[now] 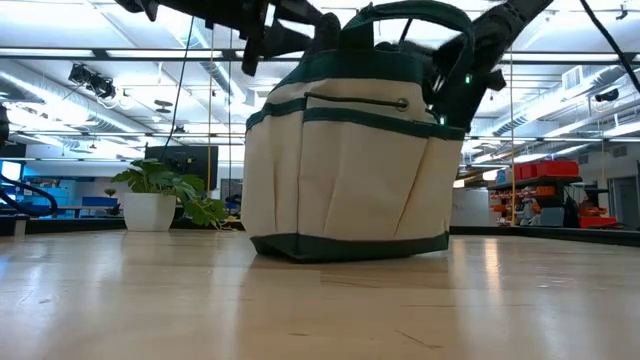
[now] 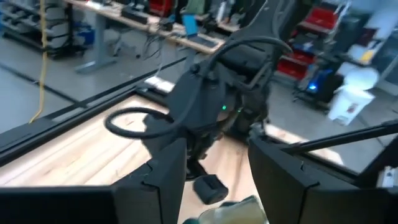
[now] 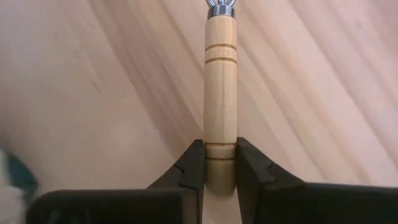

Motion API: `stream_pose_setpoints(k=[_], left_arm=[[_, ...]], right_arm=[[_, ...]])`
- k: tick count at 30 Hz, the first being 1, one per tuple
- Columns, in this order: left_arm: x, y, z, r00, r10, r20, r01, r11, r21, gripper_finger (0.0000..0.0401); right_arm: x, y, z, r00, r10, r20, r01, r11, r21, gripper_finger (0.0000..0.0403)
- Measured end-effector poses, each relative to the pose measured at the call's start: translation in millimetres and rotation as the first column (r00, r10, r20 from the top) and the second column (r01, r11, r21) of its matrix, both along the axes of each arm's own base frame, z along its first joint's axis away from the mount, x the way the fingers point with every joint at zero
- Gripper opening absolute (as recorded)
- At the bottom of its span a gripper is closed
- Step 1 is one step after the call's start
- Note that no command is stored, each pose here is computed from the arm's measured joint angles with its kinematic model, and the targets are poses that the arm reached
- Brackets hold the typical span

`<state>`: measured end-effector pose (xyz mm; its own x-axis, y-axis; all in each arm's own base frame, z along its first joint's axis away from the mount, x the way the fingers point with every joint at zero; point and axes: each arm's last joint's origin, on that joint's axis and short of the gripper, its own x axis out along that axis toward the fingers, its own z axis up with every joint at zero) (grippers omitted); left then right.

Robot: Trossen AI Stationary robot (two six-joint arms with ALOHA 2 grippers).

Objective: Pick & Place Garden tools in Gardening bag
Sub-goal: Put the light brown rake into the green gardening bag

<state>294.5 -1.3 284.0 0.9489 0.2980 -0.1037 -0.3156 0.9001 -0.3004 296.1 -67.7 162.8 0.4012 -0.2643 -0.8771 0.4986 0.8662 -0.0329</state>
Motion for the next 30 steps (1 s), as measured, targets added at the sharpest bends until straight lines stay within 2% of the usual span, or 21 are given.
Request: stream_pose_setpoints(k=[4,7,10,14,18,24,30], left_arm=[[0.2,0.0,1.9,1.000,-0.003,0.020,0.003,1.000,-0.002,0.0179],[0.2,0.0,1.7,1.000,-0.003,0.018,0.003,1.000,-0.003,0.0179],[0.2,-0.3,1.5,1.000,-0.004,0.017,0.004,1.000,-0.004,0.0179],[0.2,-0.3,1.5,1.000,-0.004,0.016,0.004,1.000,-0.004,0.0179],[0.2,-0.3,1.5,1.000,-0.004,0.016,0.004,1.000,-0.002,0.0179],[0.2,-0.1,1.8,1.000,-0.001,0.019,0.001,1.000,-0.001,0.0179],[0.1,0.4,1.8,1.000,0.005,0.019,-0.005,1.000,-0.001,0.0179]], right_arm=[[-2.6,0.8,33.7,0.998,-0.025,0.059,0.025,1.000,0.003,0.0051],[-7.0,4.2,63.6,0.989,-0.024,0.149,0.026,1.000,-0.009,0.0050],[-14.2,9.6,91.9,0.966,-0.008,0.258,0.015,1.000,-0.024,0.0050],[-25.0,21.3,115.2,0.935,0.029,0.354,-0.018,0.999,-0.034,0.0050],[-31.5,36.1,128.6,0.911,0.048,0.410,-0.034,0.999,-0.041,0.0050],[-29.6,60.1,132.2,0.893,0.085,0.443,-0.067,0.996,-0.058,0.0050],[-25.6,86.6,137.1,0.853,0.146,0.502,-0.115,0.989,-0.092,0.0050]])
